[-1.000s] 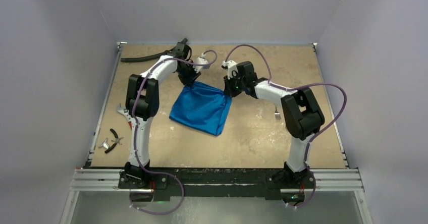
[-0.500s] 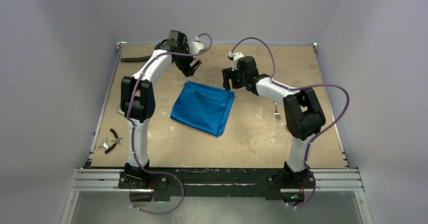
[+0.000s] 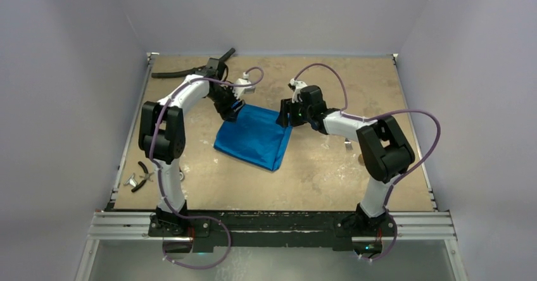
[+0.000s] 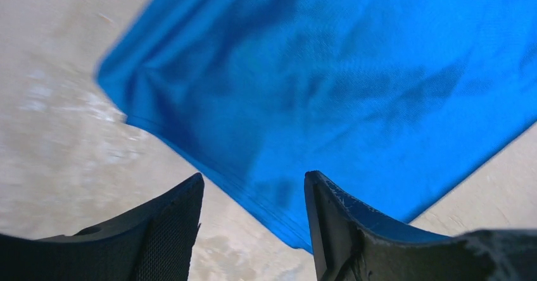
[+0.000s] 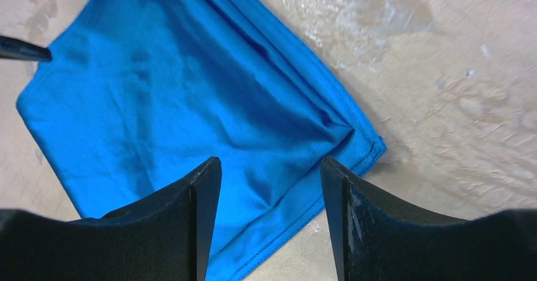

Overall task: Fold the napkin into a case and place the utensils inside
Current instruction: Turn over the upper triangle folded napkin at the center of the board, then pick up the lower triangle-folded napkin from the center of the board.

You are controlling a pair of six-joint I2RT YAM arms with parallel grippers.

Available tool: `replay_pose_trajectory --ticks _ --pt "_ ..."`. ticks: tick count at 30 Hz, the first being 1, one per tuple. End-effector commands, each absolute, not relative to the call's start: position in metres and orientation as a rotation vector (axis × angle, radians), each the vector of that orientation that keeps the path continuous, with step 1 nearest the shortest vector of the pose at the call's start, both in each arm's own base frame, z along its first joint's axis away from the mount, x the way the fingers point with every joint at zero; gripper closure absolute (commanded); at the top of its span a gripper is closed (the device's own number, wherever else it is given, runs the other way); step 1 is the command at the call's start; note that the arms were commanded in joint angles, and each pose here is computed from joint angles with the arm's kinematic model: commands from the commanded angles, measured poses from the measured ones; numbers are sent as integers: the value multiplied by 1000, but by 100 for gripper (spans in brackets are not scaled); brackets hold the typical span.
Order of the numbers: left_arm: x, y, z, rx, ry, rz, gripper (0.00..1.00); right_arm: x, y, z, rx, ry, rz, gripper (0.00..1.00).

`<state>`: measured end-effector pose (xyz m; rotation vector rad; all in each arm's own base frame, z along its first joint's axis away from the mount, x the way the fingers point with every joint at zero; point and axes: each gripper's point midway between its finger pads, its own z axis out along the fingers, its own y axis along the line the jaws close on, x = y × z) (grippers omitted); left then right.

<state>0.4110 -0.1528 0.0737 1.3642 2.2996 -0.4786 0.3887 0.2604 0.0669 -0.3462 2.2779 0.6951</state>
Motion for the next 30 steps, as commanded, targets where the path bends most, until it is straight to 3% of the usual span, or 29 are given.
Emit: replay_pose_trajectory --ticks 1,10,14,20,26,30 --pt "393 -158 90 1431 2235 -520 42 396 275 76 -331 2270 785 38" --pt "466 -201 130 1243 2082 -457 39 398 275 65 -215 2330 809 40" --pt "495 -245 110 1240 2055 -488 40 395 270 62 -159 2340 799 40" --pt "495 -302 76 1351 1992 -566 40 392 263 48 -109 2373 768 39" --pt "487 -318 55 1407 1965 -643 40 397 266 47 -76 2348 799 40" --pt "484 -318 46 1430 1958 -653 40 400 271 42 -60 2352 821 47"
